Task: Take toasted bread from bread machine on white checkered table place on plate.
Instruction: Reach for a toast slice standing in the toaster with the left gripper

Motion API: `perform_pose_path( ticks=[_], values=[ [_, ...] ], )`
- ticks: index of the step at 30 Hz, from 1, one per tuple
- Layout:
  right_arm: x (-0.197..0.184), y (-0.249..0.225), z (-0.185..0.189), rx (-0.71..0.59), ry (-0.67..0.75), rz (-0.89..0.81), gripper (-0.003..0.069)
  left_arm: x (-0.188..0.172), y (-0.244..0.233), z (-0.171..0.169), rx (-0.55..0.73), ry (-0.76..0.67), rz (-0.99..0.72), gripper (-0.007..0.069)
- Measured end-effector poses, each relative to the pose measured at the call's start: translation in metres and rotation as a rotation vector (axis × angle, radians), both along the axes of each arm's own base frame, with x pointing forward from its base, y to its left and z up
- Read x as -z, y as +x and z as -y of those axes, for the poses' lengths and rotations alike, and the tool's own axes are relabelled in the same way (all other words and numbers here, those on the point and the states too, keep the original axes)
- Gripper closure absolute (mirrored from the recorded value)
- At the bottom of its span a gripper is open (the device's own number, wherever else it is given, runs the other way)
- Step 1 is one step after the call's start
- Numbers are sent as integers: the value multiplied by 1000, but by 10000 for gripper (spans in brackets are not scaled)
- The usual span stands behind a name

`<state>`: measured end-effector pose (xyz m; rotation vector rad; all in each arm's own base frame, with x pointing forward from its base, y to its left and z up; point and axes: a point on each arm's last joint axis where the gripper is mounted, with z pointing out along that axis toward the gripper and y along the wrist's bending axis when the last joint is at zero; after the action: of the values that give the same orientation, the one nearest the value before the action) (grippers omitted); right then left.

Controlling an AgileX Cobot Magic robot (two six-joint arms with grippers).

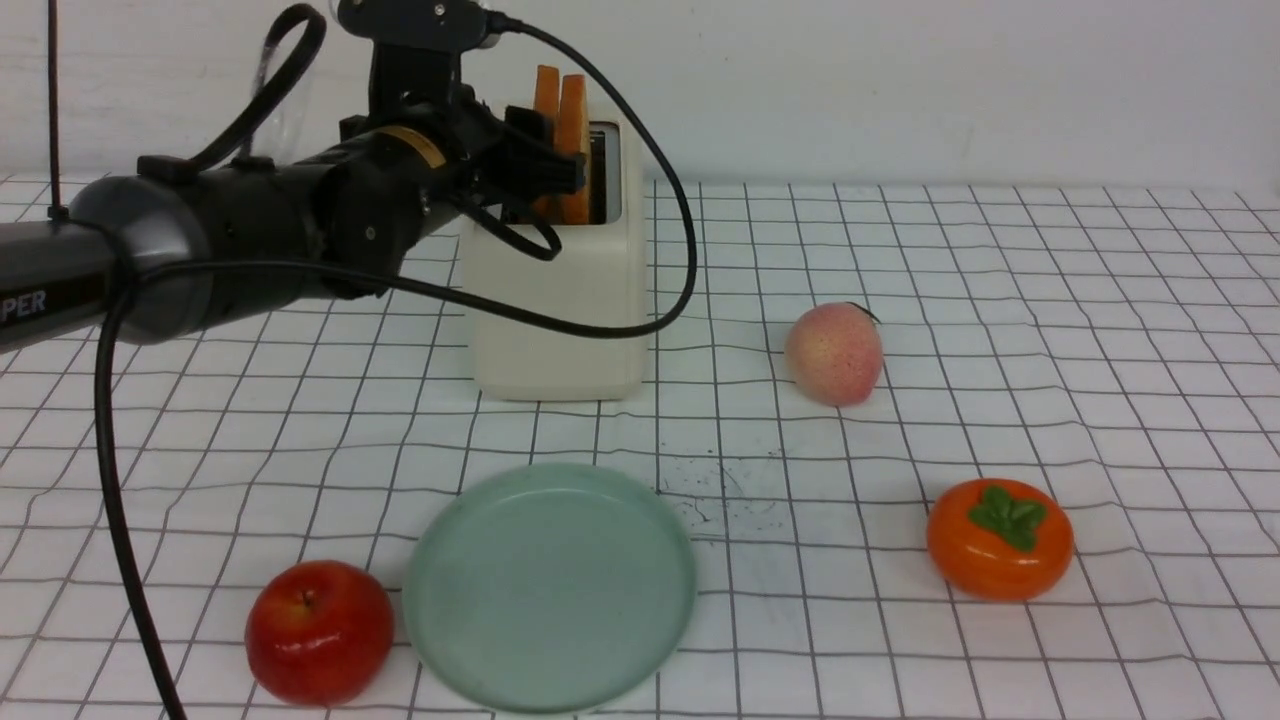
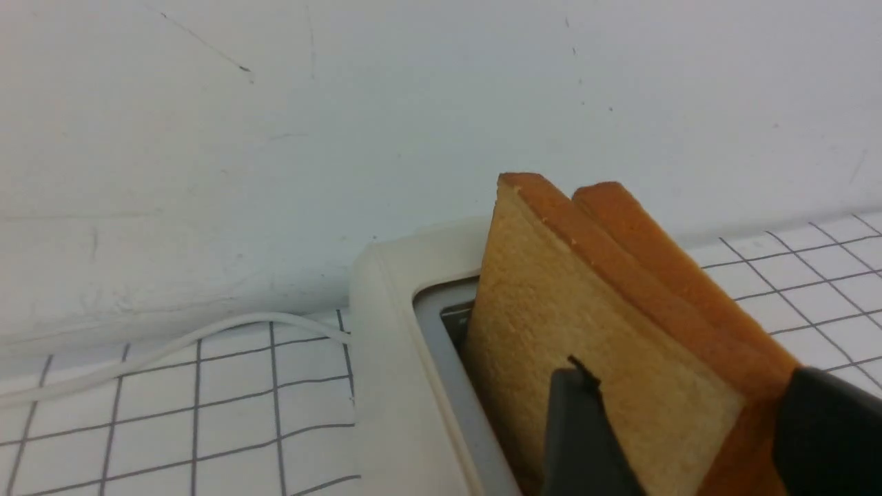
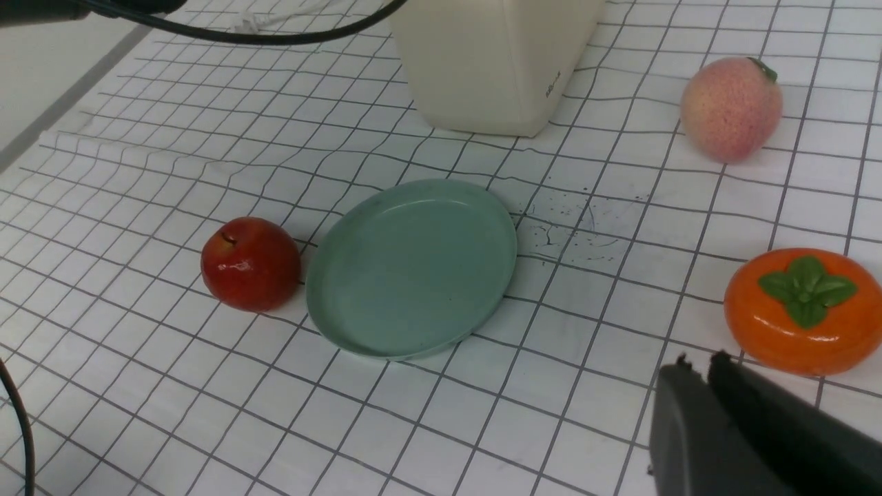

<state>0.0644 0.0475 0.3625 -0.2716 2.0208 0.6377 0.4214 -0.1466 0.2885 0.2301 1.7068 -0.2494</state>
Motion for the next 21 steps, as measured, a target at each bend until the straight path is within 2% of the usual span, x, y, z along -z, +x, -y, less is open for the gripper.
perform_pose_path(
  ticks=[10,21],
  values=[
    [0,0,0,0,0,0,606,0,-1,3,33,-11,-3,255],
    [1,0,0,-1,-6,-9,594,21,8,6,37,13,-17,293]
  ],
)
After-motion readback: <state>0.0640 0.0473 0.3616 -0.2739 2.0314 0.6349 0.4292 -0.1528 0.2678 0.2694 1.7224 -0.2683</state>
